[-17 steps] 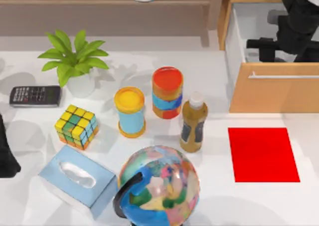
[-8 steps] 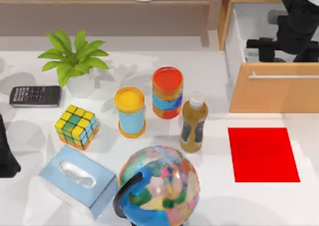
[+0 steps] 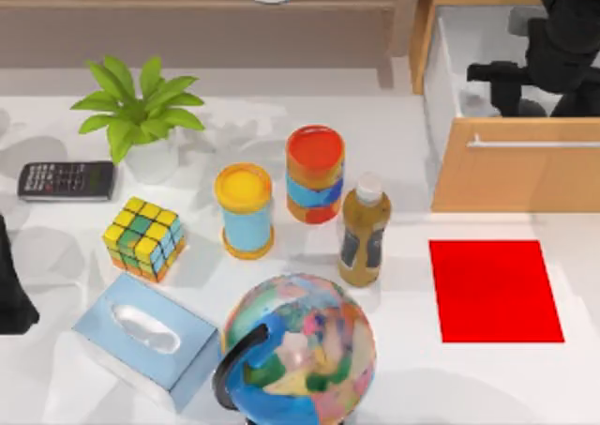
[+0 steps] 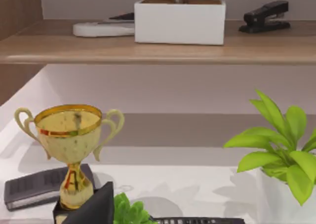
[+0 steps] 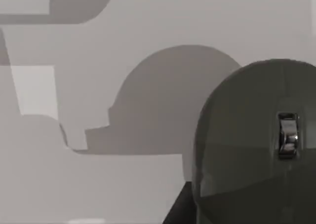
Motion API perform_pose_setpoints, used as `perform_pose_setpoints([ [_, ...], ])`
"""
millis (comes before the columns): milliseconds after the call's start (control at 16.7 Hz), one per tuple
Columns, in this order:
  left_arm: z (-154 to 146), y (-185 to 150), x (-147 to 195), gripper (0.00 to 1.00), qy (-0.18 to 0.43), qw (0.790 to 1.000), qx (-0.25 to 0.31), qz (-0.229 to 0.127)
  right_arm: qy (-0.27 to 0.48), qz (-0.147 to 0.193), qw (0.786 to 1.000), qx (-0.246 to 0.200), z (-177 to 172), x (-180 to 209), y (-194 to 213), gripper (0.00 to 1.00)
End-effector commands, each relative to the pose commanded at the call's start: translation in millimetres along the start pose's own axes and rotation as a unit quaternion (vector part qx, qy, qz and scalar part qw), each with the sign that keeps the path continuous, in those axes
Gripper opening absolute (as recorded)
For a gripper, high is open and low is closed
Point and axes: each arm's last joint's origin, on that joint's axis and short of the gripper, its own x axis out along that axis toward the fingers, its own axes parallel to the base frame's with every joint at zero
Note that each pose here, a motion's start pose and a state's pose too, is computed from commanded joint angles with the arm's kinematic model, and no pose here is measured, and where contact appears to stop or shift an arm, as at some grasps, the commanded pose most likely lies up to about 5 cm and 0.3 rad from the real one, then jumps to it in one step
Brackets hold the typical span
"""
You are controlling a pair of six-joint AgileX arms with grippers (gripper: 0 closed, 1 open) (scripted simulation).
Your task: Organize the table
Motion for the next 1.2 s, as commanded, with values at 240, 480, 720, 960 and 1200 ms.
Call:
perform_pose_setpoints([
  [240,0,0,0,1.00,0.000,1.000,0.000,0.000,-0.028,0.006,1.000,0.009,-12,-40,-1,0.00],
  [480,0,0,0,1.00,0.000,1.000,0.000,0.000,-0.104,0.037,0.994,0.013,-32,-105,6,0.00],
  [720,0,0,0,1.00,0.000,1.000,0.000,0.000,-0.152,0.077,0.985,-0.003,-69,-153,23,0.00],
  [960,0,0,0,1.00,0.000,1.000,0.000,0.000,-0.147,0.101,0.983,-0.031,-115,-166,39,0.00],
  [1200,0,0,0,1.00,0.000,1.000,0.000,0.000,-0.108,0.099,0.987,-0.059,-155,-147,48,0.00],
])
